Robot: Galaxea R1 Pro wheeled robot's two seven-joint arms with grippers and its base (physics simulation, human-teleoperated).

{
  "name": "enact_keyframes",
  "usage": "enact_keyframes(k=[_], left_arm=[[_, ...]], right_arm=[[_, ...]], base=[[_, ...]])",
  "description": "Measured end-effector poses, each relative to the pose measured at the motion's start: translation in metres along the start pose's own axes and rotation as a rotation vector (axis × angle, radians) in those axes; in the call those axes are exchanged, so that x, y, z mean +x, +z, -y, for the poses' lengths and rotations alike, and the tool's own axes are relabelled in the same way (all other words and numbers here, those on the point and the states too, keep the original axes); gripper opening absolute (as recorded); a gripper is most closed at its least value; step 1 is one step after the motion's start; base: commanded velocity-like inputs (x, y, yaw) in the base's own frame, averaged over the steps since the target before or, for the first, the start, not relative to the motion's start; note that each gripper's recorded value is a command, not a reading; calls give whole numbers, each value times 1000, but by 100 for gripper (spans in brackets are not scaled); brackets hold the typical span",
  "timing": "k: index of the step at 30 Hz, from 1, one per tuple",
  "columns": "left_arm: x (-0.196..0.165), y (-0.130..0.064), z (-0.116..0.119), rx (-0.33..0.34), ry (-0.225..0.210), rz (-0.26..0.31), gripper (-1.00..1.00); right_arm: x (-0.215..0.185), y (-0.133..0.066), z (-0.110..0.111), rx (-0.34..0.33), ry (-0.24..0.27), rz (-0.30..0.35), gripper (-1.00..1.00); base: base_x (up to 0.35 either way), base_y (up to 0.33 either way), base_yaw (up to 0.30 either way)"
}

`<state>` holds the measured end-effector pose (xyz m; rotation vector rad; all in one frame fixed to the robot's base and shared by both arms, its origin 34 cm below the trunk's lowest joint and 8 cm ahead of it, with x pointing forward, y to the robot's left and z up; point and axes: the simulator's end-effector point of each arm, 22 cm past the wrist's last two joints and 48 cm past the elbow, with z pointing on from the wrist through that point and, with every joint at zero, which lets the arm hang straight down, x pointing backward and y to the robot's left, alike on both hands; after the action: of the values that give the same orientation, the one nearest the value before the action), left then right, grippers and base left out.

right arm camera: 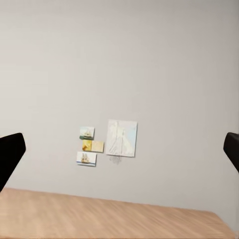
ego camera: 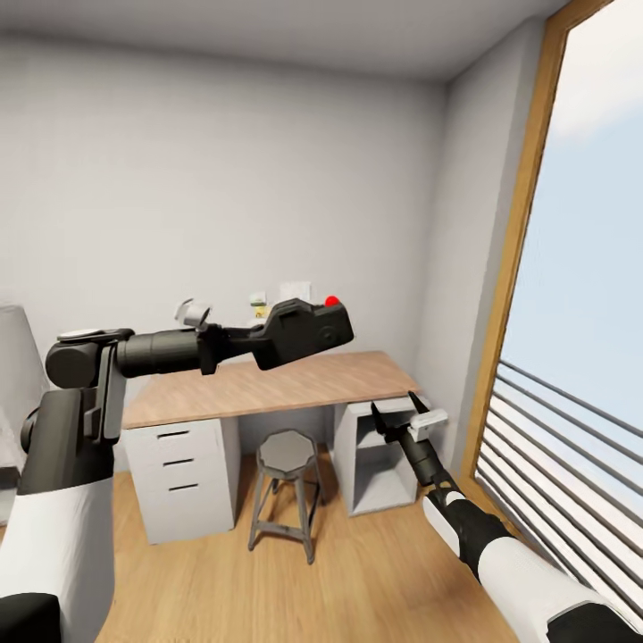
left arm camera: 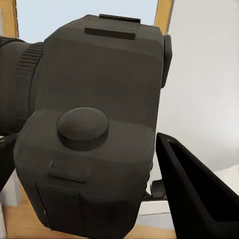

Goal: Attach the digital camera to the camera tripod in the bedroom.

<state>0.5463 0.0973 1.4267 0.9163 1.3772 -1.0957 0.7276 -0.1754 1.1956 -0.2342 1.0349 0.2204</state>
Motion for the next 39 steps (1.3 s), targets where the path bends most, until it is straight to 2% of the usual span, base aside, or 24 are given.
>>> enact_keyframes(k=[9, 39], left_arm=[[2, 0, -3, 0, -13, -2, -100], [2, 1, -3, 2, -15, -1, -100]], right_arm=[[0, 0, 0, 2, 0, 0, 100], [1, 0, 1, 4, 0, -2, 100]], base=[[0, 0, 271], [0, 0, 271]])
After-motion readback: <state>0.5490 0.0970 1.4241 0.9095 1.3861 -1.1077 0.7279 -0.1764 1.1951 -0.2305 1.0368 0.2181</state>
